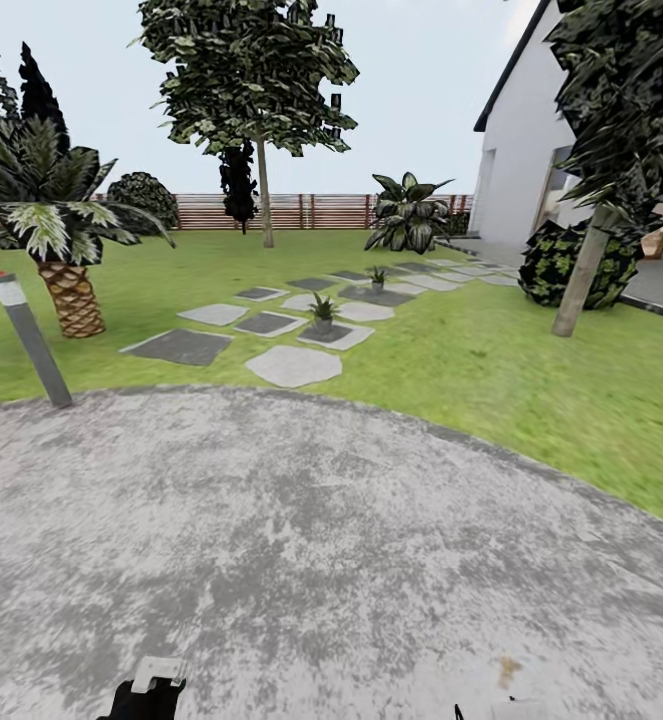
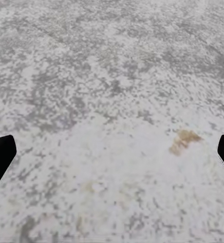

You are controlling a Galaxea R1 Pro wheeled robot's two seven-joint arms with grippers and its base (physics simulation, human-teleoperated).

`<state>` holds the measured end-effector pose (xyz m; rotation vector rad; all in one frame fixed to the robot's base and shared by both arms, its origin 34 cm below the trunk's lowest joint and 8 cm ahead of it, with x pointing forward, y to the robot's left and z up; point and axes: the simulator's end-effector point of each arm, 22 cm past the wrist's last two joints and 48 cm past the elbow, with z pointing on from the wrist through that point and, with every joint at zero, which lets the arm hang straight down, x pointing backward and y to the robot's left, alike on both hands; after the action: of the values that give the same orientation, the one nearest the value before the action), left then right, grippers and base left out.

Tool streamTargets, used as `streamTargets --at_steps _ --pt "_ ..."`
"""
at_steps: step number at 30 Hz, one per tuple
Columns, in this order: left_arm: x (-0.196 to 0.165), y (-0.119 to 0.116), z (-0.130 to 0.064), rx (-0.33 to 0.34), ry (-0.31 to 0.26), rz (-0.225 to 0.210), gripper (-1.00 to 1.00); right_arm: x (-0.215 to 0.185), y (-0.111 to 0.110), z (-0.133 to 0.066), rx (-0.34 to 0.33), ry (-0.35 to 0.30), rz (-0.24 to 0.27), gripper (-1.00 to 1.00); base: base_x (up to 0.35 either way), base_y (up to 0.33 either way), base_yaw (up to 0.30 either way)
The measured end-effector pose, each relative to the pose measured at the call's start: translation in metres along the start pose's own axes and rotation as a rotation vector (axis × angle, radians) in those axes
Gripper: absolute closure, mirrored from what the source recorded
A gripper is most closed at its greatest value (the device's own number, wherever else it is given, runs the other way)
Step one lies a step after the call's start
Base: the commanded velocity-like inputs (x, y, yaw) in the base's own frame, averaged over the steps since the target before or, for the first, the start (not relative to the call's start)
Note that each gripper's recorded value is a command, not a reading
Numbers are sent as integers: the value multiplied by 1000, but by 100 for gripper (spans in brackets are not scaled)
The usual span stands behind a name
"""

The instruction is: Pick up the pesticide atomizer in the garden and spray insectifuge to fully cover both potted plants in the garden.

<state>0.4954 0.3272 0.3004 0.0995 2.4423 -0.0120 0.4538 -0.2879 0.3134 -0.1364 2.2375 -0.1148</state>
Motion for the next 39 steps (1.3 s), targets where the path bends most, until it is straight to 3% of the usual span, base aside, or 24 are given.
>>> streamTargets --at_steps 7,14,39 --pt "10 -5 0 10 19 -5 100 0 -1 0 2 0 0 -100 336 0 0" --pt "4 -5 0 8 -11 2 100 0 -1 0 3 -1 0 -100 337 0 0" --pt "3 -4 0 5 -13 2 100 0 -1 0 4 0 0 -100 336 0 0"
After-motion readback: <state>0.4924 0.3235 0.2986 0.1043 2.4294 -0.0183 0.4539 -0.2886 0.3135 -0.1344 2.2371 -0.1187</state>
